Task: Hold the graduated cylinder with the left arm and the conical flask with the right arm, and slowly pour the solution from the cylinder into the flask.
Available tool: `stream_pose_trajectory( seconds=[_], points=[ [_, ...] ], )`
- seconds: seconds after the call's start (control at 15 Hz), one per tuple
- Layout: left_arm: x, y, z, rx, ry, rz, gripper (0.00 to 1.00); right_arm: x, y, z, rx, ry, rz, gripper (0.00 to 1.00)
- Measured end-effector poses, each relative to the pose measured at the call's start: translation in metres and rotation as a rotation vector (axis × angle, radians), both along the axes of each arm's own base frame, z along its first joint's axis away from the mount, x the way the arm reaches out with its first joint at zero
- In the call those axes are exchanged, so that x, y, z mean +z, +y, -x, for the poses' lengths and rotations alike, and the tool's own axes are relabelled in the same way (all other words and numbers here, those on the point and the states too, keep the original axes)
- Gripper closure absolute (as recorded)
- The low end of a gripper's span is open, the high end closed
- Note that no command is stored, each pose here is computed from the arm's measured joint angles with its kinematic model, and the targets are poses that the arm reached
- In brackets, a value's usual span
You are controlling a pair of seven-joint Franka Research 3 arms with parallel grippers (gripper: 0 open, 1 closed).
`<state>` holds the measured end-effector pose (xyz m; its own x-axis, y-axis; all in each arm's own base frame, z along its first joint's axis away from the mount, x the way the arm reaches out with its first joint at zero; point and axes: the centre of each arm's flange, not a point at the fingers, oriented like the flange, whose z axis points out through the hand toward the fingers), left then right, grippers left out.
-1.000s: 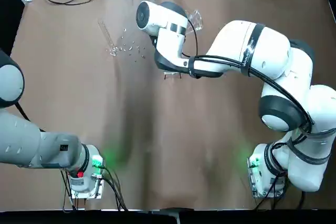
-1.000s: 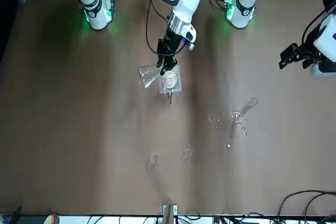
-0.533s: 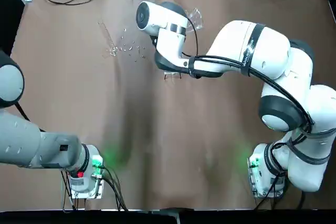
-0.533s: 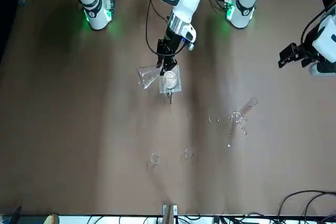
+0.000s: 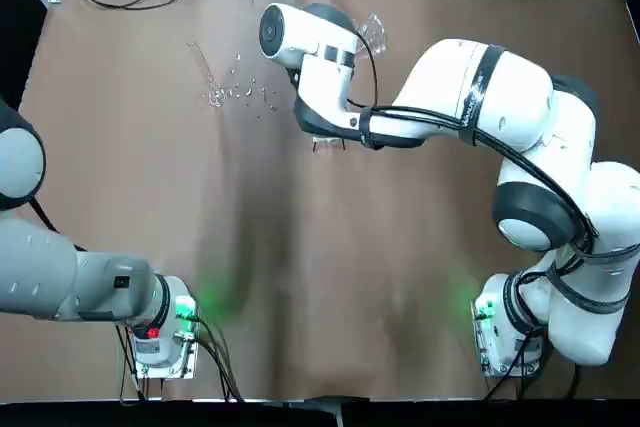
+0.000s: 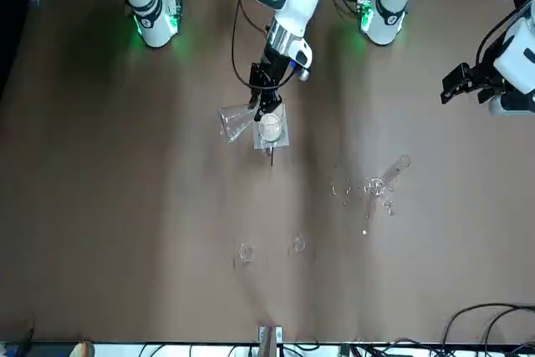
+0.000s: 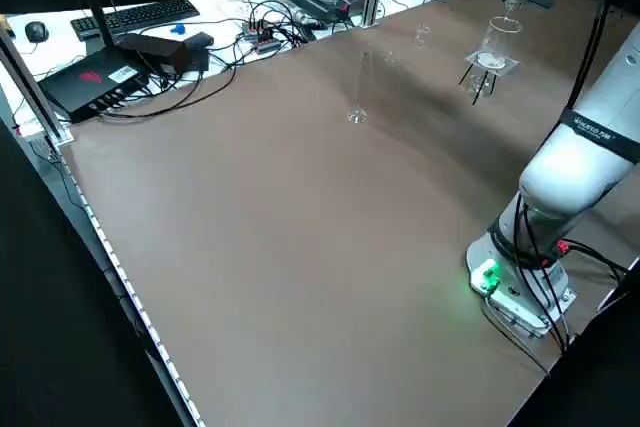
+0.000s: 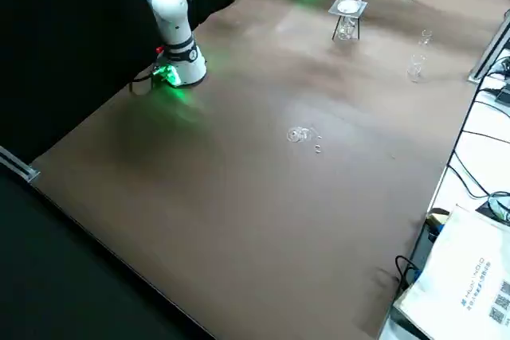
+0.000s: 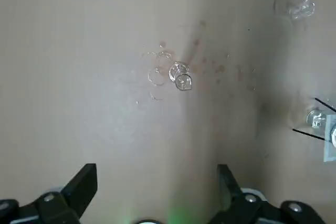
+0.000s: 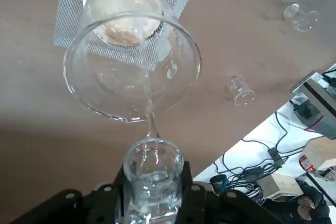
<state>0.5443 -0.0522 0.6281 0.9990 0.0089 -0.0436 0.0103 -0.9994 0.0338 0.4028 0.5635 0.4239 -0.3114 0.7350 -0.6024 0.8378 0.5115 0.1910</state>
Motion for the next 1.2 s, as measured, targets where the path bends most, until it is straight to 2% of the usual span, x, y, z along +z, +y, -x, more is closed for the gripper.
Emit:
stream_pose_trajectory(
  seconds=[0.53, 0.87, 1.2],
  points=[
    [0.000, 0.001, 0.000, 0.002, 0.000, 0.000, 0.00, 0.005, -0.002, -0.005, -0.014, 0.003, -0.017, 0.60],
    [0.000, 0.007, 0.000, 0.013, 0.000, 0.003, 0.00, 0.007, -0.014, -0.022, -0.082, 0.077, -0.085, 0.60],
    [0.000, 0.005, 0.000, 0.011, 0.000, 0.003, 0.00, 0.006, -0.015, -0.029, -0.111, 0.149, -0.182, 0.60]
  ],
)
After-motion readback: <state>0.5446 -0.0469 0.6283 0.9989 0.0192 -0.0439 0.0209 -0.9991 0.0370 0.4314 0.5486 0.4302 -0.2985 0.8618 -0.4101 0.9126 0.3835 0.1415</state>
